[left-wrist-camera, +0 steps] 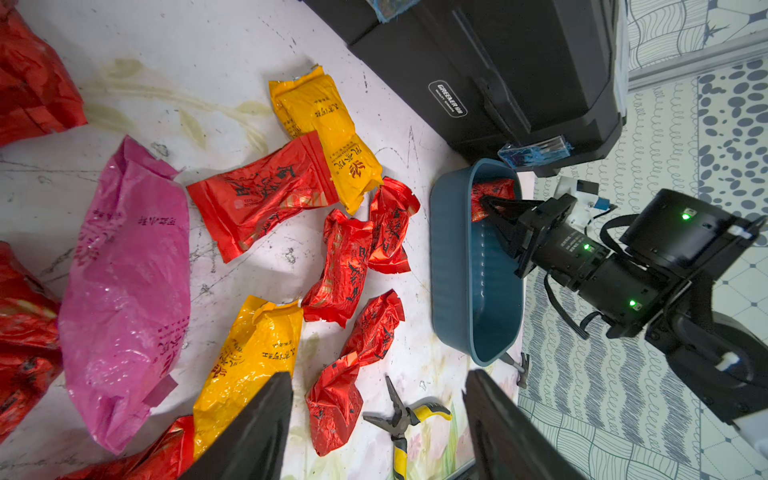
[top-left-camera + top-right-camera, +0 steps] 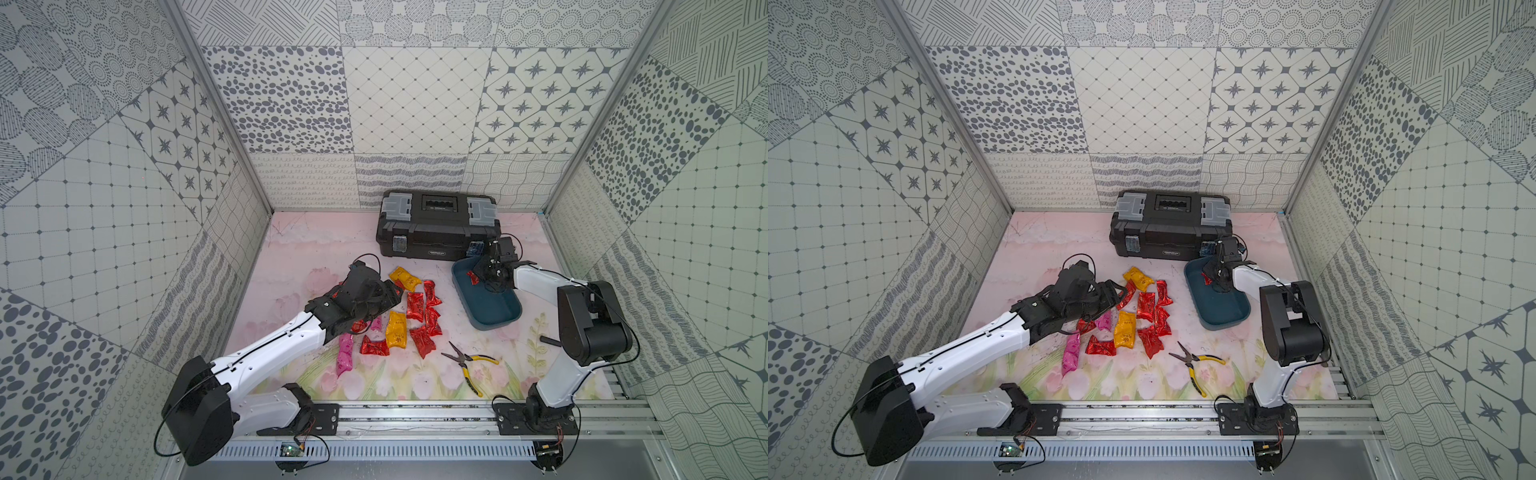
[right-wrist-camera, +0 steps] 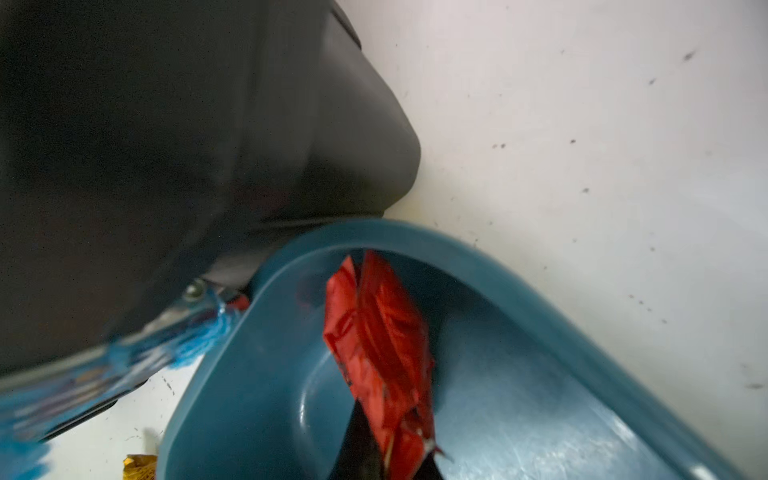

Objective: Take the tea bags out of the storage box
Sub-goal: Pick up the tea bag from the storage box, then place the tea bag at the center of the board.

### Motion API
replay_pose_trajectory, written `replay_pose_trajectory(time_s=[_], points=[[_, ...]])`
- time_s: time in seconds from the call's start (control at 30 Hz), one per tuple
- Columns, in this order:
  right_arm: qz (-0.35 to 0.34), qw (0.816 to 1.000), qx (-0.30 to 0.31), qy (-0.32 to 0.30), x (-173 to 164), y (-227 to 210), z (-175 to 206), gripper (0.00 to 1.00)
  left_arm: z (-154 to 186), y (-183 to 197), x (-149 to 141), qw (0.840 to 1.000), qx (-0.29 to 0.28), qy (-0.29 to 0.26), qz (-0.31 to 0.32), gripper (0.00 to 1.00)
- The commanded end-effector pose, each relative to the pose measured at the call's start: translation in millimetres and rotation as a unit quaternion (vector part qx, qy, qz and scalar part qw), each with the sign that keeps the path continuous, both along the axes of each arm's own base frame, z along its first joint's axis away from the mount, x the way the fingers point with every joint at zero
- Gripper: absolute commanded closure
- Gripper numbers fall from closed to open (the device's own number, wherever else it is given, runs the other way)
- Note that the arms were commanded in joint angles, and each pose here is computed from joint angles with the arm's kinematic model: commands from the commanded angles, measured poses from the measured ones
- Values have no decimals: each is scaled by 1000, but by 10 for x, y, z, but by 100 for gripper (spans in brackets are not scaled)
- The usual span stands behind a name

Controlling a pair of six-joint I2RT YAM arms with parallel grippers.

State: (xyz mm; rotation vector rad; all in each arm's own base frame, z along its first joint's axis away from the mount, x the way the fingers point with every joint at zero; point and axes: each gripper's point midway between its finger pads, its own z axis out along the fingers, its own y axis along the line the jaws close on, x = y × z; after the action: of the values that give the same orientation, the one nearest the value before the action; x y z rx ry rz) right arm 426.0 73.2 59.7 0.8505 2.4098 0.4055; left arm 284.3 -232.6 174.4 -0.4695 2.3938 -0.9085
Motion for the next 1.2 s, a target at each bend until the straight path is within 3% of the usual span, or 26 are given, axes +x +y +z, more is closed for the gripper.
replay_pose_trajectory(time_s=[0.0,0.3,0.47,0.67,0.9,1.0,1.17], points=[[30,999,-4,-18,-66,20,209,100,43,-3,27,1000,2,-12,0,30],[184,981,42,-51,-579,517,816,100,-3,11,-62,1000,-6,3,-6,24],[334,941,44,-36,-1201,1118,935,100,-113,90,-210,999,-6,40,2,25],[504,862,52,15,-2115,1788,758,100,-283,366,-393,995,3,78,56,29],[601,796,32,65,-2817,2121,420,100,-411,730,-549,986,27,108,127,31],[618,781,20,82,-2952,2215,250,100,-452,837,-595,982,32,114,144,31],[617,781,14,101,-2966,2311,6,98,-444,931,-608,981,33,113,154,31]])
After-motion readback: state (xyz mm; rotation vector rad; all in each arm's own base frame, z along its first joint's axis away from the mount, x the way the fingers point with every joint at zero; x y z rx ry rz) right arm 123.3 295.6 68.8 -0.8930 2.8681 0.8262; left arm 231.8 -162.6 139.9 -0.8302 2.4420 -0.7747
